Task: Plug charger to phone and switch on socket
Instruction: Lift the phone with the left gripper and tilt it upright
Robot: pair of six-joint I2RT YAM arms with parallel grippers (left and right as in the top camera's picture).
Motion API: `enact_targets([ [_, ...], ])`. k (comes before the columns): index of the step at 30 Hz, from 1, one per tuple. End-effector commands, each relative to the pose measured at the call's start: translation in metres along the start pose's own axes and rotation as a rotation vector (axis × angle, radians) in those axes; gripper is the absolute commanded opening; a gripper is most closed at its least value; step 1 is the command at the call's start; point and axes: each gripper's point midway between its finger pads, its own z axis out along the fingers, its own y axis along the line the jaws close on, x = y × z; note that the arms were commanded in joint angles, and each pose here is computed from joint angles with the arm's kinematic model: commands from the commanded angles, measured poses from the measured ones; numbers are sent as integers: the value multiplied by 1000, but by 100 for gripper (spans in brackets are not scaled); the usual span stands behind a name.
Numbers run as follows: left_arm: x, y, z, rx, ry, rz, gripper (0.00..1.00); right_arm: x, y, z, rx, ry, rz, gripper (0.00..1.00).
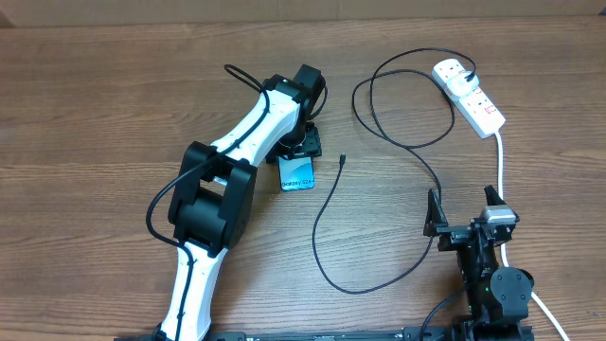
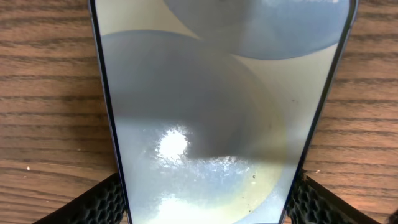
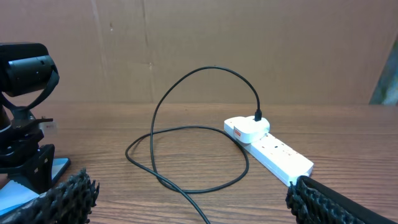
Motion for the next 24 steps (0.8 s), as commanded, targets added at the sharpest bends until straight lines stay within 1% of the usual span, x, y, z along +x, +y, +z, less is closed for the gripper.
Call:
enact_targets([
  [1, 8, 14, 14, -76, 20, 7, 72, 1, -3, 0, 13, -6, -4, 100],
  [5, 10, 11, 8, -61, 37, 7, 70, 1, -3, 0, 13, -6, -4, 100],
  [11, 6, 6, -10, -24, 55, -6, 70, 1, -3, 0, 13, -6, -4, 100],
  [15, 3, 5, -22, 9, 73, -15, 66, 1, -3, 0, 13, -6, -4, 100],
  [18, 2, 5, -29, 39, 96, -24, 66, 1, -3, 0, 14, -6, -4, 100],
  [20, 4, 3, -33, 75, 121, -20, 67, 1, -3, 0, 13, -6, -4, 100],
  [24, 10, -11, -41, 224, 199, 5, 67, 1, -3, 0, 13, -6, -4, 100],
])
